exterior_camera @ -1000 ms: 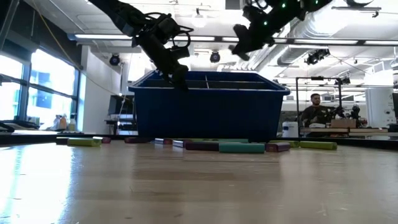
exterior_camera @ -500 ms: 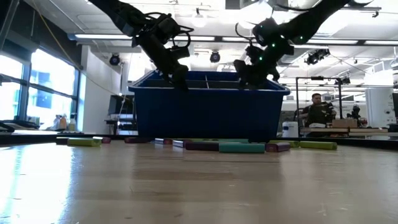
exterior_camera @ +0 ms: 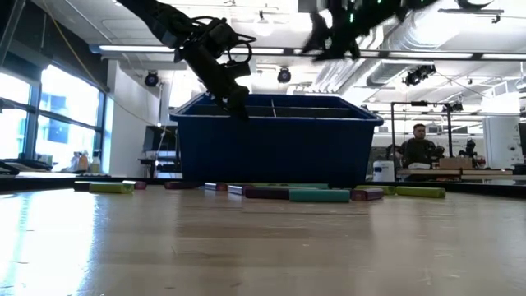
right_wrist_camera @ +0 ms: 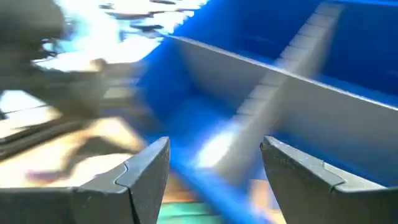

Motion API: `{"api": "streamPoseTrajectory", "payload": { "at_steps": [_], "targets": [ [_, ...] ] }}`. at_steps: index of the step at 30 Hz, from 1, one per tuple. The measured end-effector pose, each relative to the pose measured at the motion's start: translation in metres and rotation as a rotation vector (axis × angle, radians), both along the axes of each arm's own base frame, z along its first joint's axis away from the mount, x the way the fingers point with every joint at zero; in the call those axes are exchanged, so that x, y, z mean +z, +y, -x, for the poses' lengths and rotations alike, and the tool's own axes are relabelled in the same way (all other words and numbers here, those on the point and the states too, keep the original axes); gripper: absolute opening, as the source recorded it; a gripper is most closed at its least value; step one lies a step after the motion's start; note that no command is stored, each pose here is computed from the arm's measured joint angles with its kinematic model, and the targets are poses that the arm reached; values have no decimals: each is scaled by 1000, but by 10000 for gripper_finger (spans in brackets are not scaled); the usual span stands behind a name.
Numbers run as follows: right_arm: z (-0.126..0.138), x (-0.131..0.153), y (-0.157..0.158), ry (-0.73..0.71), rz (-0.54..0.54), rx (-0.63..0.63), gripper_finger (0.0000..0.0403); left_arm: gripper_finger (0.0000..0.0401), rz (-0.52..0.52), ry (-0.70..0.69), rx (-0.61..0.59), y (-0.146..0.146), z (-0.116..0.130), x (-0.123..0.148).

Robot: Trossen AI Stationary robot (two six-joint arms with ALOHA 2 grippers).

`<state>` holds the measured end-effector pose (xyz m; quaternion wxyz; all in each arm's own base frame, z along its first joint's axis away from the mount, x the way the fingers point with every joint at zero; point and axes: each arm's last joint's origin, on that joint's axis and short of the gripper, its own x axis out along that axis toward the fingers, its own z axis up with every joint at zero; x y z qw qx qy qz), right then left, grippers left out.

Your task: Sort blocks

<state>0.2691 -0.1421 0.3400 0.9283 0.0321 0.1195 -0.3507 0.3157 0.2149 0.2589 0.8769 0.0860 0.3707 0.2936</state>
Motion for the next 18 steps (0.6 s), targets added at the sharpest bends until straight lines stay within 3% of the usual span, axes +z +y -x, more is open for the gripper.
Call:
{"api": "streamPoseTrajectory", "payload": {
  "at_steps": [9,18],
  "targets": [
    [-18,-4,115,65,-137,310,240,164,-4,3,6,0,0,0],
    [-10,-7,183,70,-93,238,240,164,-5,4,7,0,0,0]
  ]
}}
